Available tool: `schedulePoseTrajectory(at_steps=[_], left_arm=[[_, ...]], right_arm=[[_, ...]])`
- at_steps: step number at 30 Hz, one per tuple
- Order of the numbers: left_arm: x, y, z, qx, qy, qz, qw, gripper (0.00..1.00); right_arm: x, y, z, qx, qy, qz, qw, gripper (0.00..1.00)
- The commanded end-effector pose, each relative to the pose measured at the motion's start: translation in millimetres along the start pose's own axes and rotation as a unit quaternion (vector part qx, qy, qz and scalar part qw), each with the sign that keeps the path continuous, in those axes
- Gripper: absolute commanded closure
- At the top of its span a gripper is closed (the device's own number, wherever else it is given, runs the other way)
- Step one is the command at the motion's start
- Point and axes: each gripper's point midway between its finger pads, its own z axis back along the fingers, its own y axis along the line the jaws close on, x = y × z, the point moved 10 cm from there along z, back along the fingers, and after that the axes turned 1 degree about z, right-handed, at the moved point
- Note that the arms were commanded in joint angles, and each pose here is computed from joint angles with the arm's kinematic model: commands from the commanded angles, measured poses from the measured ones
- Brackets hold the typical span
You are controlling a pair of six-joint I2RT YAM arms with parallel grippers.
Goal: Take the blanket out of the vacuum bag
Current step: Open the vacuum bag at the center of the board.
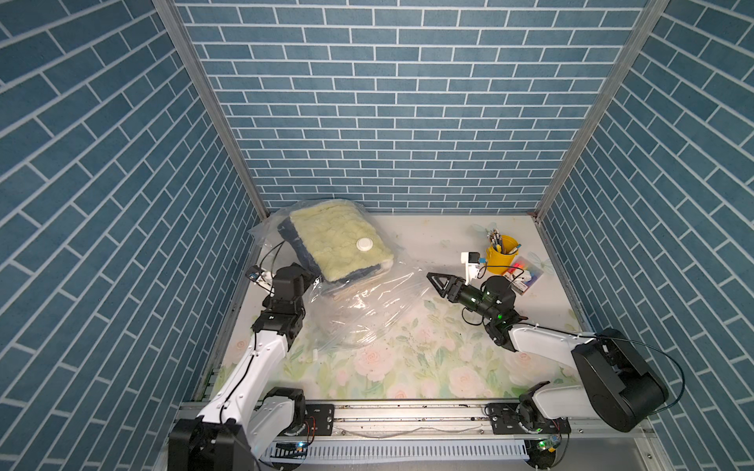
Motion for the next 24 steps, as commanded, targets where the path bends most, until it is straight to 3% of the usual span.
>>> schedulePoseTrajectory(at_steps=[1, 11, 24], left_arm=[[-2, -1, -22, -0.045, 0.032, 0.049, 0.997, 0.02], [-27, -3, -63, -0.114, 0.094, 0.093, 0.985, 0.1], [-53, -19, -97, -0.193, 0.123, 0.136, 0.964, 0.17]], right_arm=[[-6, 15, -1, 0.056, 0.0, -0.025, 0.998, 0.35], [-28, 23, 4, 0.079, 0.03, -0.064, 0.994, 0.31], [-23, 14, -55, 0.131, 0.057, -0.095, 0.985, 0.31]])
